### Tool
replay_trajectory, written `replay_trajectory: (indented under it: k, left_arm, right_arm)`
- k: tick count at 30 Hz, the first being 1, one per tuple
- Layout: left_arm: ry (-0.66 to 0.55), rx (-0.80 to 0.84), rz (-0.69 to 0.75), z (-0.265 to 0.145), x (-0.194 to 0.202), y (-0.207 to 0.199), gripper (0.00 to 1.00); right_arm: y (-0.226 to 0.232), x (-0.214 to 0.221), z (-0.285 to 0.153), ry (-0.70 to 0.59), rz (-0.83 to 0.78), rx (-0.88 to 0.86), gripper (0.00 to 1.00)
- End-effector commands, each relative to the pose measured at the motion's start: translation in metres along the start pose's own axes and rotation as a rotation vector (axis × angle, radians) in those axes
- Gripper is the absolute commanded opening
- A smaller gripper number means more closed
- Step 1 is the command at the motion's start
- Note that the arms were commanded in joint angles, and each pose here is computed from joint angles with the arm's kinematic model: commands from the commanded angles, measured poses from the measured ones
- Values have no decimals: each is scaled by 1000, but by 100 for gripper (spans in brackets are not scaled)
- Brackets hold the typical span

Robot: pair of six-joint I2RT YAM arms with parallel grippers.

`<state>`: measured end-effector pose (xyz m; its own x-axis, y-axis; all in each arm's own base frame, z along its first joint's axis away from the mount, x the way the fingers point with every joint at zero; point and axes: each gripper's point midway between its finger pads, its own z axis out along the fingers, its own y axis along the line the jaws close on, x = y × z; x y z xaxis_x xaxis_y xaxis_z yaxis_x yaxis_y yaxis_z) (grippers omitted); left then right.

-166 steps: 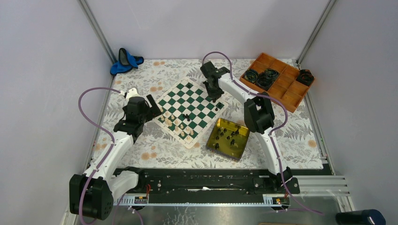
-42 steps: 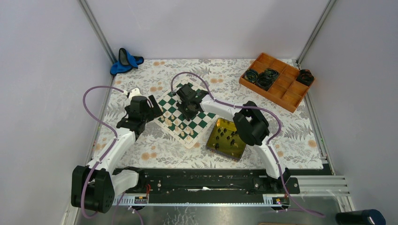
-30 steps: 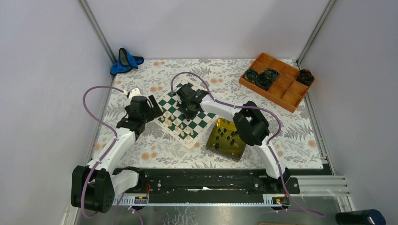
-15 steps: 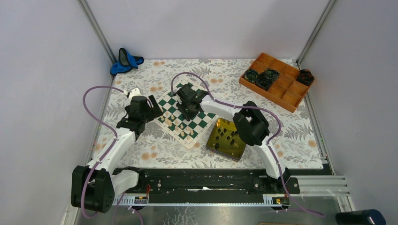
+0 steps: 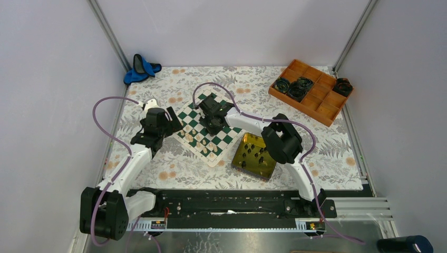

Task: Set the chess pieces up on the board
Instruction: Pick up the chess piece from the chessboard.

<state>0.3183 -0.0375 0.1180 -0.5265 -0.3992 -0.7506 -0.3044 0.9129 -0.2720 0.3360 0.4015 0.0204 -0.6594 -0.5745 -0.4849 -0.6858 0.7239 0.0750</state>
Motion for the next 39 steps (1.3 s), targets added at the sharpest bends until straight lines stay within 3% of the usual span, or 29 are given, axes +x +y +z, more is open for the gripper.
replay_trajectory:
  k: [1,27,39]
  left_arm:
    - [-54,46,-12,-2,-14,-11,99]
    - [-61,60,-20,-6,-16,-13,99]
    - [-59,58,-9,-7,-13,-11,99]
  right_arm:
    - [6,-11,-13,-39,-15,0,13]
    - [-5,-5,-41,-53,-13,60,10]
    - [-51,-13,-53,-68,56,186,9]
